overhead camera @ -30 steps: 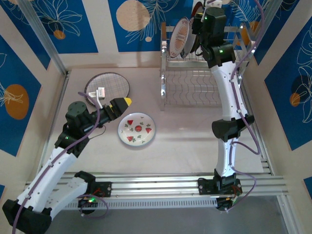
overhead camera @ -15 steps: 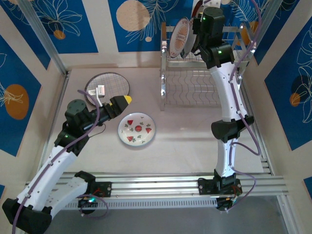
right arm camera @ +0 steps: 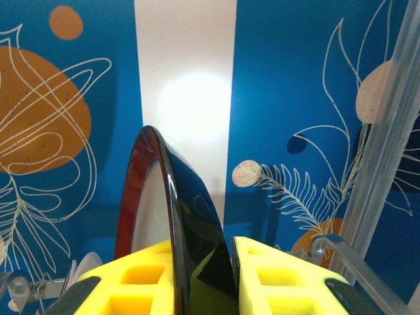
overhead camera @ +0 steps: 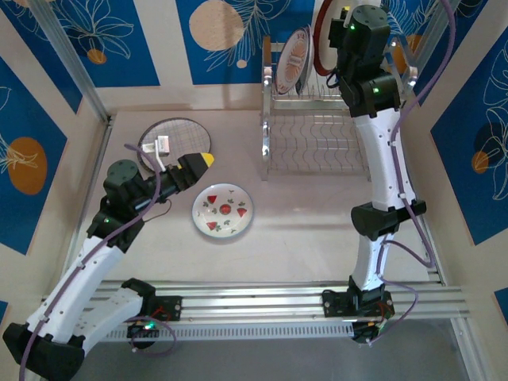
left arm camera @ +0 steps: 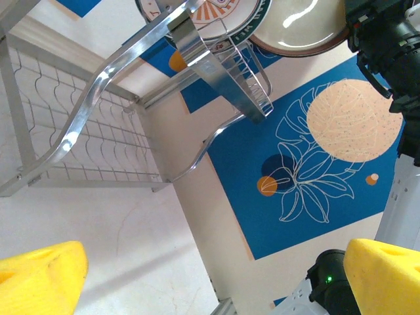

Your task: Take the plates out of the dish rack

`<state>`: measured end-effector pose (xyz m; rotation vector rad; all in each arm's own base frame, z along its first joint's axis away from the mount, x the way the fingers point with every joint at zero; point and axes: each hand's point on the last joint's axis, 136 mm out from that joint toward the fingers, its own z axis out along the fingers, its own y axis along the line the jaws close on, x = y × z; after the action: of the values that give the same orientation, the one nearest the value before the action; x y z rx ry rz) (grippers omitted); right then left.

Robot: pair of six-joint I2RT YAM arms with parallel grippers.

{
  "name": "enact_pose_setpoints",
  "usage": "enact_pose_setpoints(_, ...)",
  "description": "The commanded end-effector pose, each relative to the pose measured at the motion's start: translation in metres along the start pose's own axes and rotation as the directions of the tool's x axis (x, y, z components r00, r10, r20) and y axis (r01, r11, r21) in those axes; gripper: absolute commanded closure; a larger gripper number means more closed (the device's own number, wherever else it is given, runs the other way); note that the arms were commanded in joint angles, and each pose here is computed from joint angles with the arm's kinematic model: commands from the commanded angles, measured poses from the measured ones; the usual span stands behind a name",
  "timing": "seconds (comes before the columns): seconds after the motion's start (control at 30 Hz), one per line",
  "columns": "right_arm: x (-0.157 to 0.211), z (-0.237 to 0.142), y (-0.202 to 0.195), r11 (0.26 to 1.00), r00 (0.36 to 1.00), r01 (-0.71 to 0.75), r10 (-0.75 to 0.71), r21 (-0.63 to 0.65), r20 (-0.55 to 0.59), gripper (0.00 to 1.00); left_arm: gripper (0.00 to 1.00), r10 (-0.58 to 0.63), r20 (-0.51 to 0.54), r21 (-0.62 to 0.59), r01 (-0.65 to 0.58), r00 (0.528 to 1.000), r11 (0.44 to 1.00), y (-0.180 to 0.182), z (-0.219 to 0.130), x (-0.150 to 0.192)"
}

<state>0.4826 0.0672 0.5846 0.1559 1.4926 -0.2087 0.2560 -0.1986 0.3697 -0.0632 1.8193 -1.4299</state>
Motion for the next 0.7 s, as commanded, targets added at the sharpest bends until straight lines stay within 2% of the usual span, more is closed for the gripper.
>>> enact_pose_setpoints(0.0,-0.072,-0.033,-0.035,0.990,0.970,-0.135,0.123,0.043,0.209,1.00,0.00,0.013,0.015,0.034,-0.013,1.000,0.999,-0.016,-0.004,-0.010)
enact_pose_setpoints(0.67,-0.073,-0.047,-0.073,0.983,0.972,-0.148,0.125,0.108,0.197,1.00,0.00,0.008,0.017,0.038,-0.009,1.000,0.999,-0.023,-0.003,-0.015)
